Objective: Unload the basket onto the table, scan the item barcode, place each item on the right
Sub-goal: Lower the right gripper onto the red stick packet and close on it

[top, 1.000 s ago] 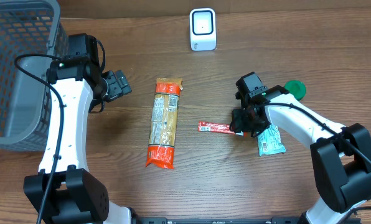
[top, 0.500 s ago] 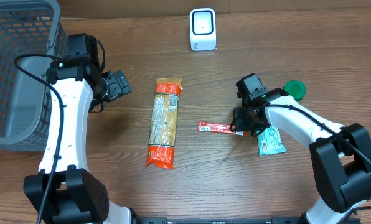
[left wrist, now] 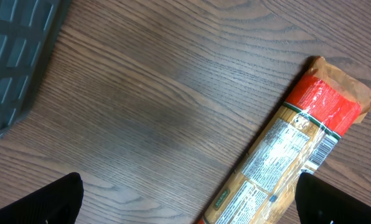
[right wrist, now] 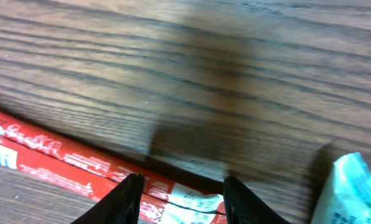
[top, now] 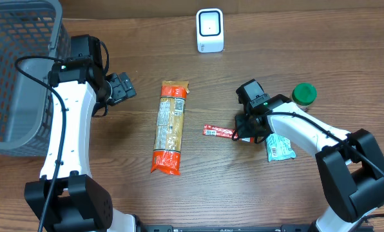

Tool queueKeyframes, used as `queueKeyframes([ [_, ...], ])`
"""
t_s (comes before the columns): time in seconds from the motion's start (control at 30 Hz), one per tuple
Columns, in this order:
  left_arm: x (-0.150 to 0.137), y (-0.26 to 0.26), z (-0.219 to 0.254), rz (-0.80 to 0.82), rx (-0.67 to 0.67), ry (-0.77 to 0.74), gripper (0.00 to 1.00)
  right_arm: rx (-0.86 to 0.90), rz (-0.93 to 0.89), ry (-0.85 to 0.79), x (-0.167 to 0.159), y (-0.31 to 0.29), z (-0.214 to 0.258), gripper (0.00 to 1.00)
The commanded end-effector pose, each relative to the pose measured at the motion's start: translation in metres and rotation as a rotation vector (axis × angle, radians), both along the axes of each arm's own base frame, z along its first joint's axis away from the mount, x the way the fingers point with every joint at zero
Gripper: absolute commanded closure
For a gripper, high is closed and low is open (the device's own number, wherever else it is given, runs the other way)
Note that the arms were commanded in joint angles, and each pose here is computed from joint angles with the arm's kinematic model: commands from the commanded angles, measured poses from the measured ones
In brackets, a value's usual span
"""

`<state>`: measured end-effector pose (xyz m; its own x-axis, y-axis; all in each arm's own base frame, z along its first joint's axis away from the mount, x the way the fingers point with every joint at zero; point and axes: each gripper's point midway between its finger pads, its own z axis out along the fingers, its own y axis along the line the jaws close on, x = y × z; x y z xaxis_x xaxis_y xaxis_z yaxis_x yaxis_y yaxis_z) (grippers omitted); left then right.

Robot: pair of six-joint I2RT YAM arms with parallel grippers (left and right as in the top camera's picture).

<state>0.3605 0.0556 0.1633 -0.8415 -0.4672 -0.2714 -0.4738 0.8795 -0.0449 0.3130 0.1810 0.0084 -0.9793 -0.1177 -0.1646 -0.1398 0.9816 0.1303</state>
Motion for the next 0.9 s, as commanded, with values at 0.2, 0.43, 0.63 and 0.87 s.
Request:
queueKeyframes([
  [0.2, 0.003, 0.001, 0.01, -0.011, 0.016, -0.028, 0.0, -0.02, -0.017, 0.02, -0.006, -0.004, -0.004, 0.52],
  [0.43, 0.003, 0.001, 0.01, -0.01, 0.015, -0.029, 0.0, -0.032, -0.016, 0.038, -0.01, -0.006, -0.005, 0.51],
  [0.63, 0.003, 0.001, 0.01, -0.011, 0.016, -0.028, 0.0, 0.027, -0.018, 0.018, 0.001, 0.004, 0.015, 0.52],
  [0.87, 0.003, 0.001, 0.01, -0.01, 0.015, -0.029, 0.0, -0.001, -0.019, 0.07, -0.011, -0.003, 0.023, 0.51],
])
